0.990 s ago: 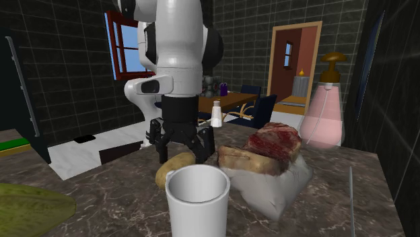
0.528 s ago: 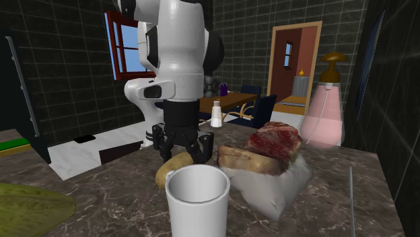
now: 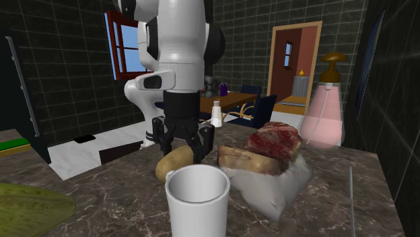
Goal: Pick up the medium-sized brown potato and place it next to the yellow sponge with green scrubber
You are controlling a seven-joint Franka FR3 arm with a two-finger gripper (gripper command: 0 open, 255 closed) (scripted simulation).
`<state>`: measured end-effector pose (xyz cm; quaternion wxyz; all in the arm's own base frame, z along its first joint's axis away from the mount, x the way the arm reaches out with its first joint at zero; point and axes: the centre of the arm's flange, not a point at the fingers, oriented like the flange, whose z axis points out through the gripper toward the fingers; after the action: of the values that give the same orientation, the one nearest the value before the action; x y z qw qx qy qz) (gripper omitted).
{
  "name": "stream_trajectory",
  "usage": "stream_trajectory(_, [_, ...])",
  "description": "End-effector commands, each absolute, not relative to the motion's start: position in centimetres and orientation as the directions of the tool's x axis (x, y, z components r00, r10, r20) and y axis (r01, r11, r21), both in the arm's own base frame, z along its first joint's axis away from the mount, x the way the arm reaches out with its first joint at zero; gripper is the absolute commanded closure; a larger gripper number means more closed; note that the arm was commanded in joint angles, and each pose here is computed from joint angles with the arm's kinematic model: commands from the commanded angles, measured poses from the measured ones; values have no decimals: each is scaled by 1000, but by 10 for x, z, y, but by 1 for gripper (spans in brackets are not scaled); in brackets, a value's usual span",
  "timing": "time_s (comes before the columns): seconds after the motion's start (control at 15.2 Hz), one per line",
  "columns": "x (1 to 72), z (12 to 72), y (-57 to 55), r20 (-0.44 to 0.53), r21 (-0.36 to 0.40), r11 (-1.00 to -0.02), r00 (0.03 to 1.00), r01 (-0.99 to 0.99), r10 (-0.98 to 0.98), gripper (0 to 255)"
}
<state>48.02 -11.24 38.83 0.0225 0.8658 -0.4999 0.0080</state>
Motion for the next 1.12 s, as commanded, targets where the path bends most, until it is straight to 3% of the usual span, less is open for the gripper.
stream_trajectory(0.0, [480,398,-113,36,31,-499,500,-866,-865,255])
stream_trajectory(1.06, [480,482,-113,36,31,-499,500,-866,-865,255])
